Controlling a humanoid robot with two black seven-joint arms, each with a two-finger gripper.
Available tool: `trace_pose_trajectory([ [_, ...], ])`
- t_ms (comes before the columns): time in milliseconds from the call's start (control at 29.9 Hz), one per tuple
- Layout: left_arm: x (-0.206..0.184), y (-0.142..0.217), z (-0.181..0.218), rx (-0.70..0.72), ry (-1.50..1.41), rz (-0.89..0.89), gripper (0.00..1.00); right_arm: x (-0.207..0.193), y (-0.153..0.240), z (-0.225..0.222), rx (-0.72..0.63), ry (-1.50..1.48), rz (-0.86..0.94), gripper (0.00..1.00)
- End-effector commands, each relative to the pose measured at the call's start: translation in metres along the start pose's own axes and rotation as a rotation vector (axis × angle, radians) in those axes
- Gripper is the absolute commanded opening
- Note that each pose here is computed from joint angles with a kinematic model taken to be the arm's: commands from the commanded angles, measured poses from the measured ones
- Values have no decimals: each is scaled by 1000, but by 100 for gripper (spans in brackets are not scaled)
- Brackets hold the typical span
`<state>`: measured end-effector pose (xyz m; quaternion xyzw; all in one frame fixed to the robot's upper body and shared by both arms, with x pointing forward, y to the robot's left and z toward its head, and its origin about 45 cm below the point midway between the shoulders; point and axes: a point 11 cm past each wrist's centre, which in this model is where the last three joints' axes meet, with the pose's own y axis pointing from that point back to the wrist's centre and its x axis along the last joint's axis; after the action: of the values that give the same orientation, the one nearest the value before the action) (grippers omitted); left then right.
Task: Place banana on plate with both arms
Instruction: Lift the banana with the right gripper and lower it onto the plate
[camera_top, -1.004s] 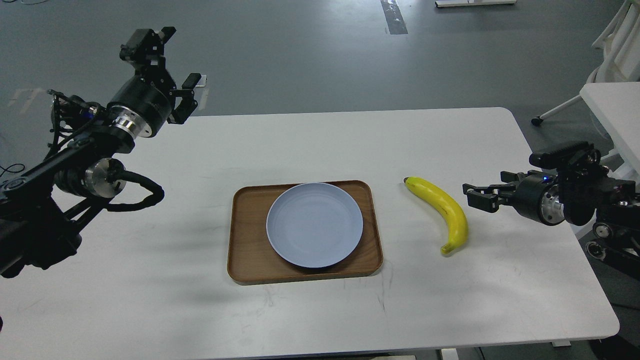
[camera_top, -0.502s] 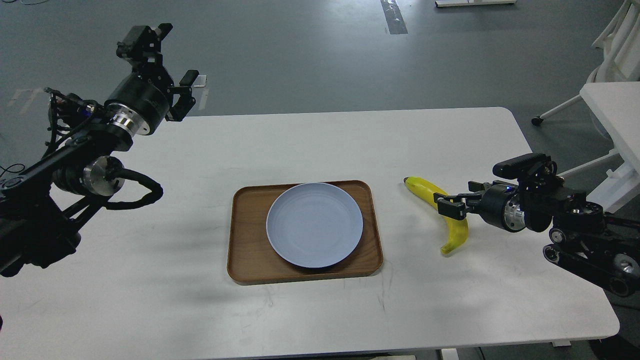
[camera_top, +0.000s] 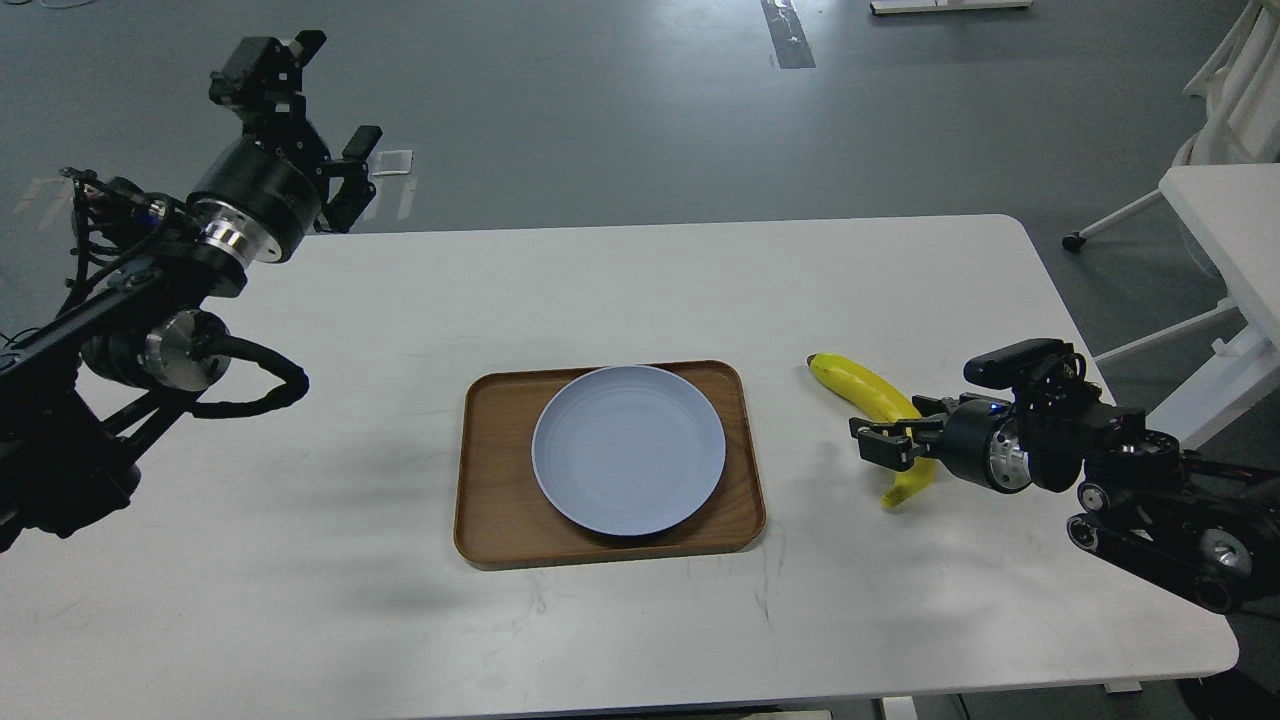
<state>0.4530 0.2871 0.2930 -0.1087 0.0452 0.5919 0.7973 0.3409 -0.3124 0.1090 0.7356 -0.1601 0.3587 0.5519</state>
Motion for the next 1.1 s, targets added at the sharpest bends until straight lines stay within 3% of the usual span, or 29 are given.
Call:
trace_pose_trajectory([
  [0, -3, 0, -4, 6, 3, -5, 98, -8, 2, 2, 5, 10, -22, 49],
  [201, -4, 1, -5, -3, -1, -3, 98, -10, 3, 2, 20, 25, 16, 29],
  [368, -3, 1, -6, -5, -5, -1, 98, 6, 3, -2, 48, 38, 58, 24],
  [603, -3, 1, -6, -4, -6, 1, 98, 82, 3, -24, 116, 114, 188, 23],
  [669, -3, 1, -6, -4, -5, 5, 98, 95, -7, -50, 173, 128, 201, 23],
  [870, -2, 1, -5, -6, -12, 13, 98, 79, -39, -124, 326, 220, 95, 24],
  [1071, 2, 2, -3, -7, -18, 19, 98, 78, -56, -151, 374, 264, 57, 24],
])
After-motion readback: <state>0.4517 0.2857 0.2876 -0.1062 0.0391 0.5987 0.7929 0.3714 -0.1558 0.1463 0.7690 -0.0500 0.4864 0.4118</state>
